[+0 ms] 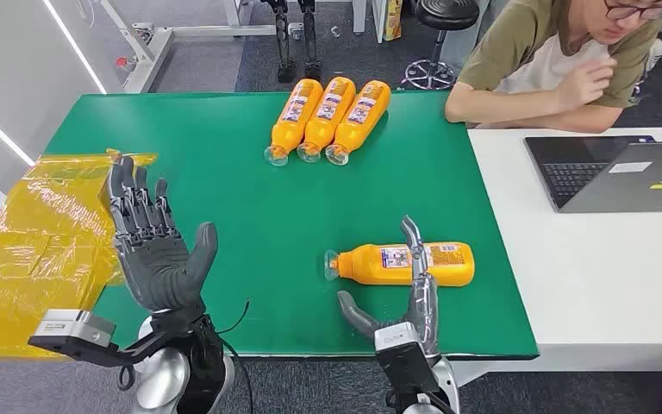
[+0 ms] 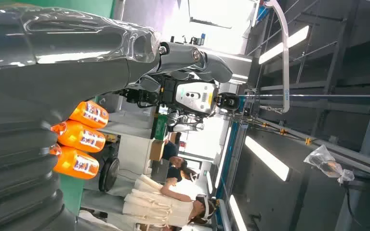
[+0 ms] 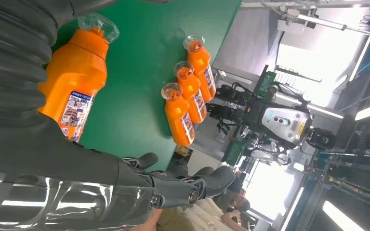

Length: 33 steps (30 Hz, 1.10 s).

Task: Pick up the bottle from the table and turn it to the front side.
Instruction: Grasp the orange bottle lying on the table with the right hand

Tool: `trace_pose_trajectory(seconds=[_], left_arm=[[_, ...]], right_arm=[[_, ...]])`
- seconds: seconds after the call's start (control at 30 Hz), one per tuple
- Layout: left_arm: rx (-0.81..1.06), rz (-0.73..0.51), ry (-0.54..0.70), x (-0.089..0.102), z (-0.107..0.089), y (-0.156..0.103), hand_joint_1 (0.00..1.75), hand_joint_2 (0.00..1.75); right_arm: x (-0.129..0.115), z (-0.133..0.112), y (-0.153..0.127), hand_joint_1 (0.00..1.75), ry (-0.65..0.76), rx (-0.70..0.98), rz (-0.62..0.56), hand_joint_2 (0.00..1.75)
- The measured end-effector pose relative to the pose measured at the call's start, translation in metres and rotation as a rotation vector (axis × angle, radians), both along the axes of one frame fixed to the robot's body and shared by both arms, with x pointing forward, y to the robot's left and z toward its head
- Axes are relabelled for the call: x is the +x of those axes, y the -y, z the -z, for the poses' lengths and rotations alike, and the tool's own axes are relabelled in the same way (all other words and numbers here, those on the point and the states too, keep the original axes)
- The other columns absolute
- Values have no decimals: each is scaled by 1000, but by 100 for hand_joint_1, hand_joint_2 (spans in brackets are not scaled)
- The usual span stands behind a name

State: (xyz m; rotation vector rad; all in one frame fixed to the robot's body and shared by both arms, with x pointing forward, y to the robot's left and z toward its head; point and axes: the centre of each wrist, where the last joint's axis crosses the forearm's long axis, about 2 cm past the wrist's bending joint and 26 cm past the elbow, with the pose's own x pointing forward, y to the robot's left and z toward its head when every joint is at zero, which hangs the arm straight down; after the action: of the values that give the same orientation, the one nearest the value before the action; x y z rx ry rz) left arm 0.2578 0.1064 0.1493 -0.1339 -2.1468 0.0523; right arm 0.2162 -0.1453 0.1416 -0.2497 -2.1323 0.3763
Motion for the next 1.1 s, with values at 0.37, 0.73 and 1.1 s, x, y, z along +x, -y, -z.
trace_pose_trajectory(seconds=[0.37, 0.73, 1.1], left_arm=[[1, 24, 22, 4, 0, 1, 0, 175], [-1, 74, 28, 15, 1, 1, 0, 175], [4, 81, 34, 25, -5, -4, 0, 175]], right_arm=[[19, -8, 21, 0, 177, -377, 82, 175], [111, -34, 146, 0, -154, -1012, -165, 175], [185, -126, 194, 0, -335, -1218, -293, 175]])
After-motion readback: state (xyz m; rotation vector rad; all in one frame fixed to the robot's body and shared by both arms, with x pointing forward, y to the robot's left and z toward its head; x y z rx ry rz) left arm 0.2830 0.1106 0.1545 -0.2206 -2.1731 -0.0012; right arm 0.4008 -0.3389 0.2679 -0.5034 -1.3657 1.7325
